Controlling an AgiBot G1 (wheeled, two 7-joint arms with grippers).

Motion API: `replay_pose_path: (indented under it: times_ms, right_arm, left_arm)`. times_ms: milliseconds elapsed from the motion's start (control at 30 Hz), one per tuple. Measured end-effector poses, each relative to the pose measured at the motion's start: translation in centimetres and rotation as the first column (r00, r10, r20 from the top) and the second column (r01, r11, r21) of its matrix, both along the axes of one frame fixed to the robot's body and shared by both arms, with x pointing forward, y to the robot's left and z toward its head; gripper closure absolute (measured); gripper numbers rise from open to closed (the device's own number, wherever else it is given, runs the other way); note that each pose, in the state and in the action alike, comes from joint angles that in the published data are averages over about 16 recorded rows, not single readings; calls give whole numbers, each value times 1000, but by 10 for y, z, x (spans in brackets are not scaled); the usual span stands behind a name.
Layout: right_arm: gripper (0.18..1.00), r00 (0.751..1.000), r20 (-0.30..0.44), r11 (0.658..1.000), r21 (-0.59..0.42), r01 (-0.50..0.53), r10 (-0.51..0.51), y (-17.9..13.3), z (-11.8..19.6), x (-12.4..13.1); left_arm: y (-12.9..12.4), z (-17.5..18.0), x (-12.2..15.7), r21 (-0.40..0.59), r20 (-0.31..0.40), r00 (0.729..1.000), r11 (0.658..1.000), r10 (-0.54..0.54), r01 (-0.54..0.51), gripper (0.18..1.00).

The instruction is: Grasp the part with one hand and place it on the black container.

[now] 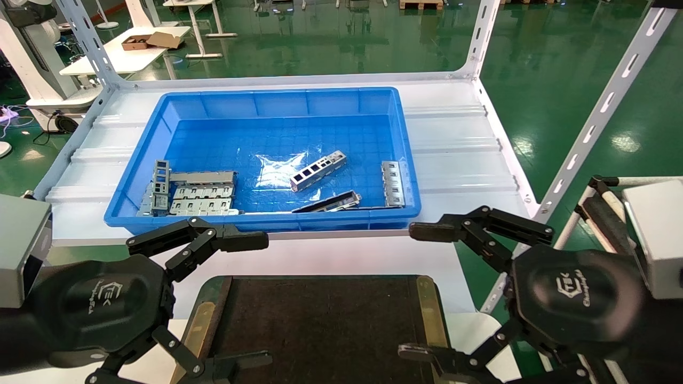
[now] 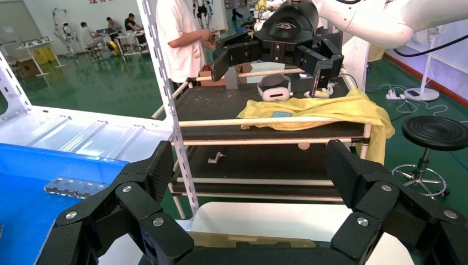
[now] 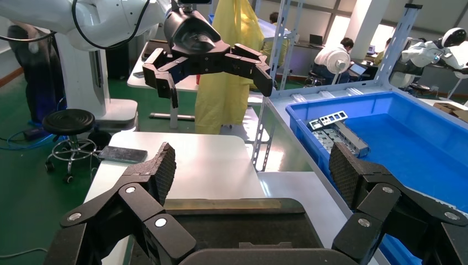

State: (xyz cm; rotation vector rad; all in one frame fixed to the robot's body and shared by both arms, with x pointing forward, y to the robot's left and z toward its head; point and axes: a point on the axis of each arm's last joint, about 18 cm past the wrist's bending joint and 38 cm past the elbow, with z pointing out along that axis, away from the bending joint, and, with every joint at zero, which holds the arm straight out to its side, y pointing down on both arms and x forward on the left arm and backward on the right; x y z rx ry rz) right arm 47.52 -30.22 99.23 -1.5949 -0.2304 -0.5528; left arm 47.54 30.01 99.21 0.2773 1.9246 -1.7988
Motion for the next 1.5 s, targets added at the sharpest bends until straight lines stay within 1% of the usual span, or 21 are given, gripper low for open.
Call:
replay_pose_path:
  times_ms: [1133, 1333, 1500]
  right_arm:
    - [178, 1000, -1, 1000, 0, 0, 0, 0, 0, 0]
    - [178, 1000, -1, 1000, 0, 0, 0, 0, 0, 0]
    - [178, 1000, -1, 1000, 0, 0, 0, 0, 0, 0]
  left_arm:
    - [0, 0, 1, 0, 1, 1000, 1000, 4, -4, 184]
    - [-1, 1, 6, 1, 8, 1000, 1000, 26, -26, 184]
    - [-6, 4, 18, -2, 16, 998, 998, 61, -61, 184]
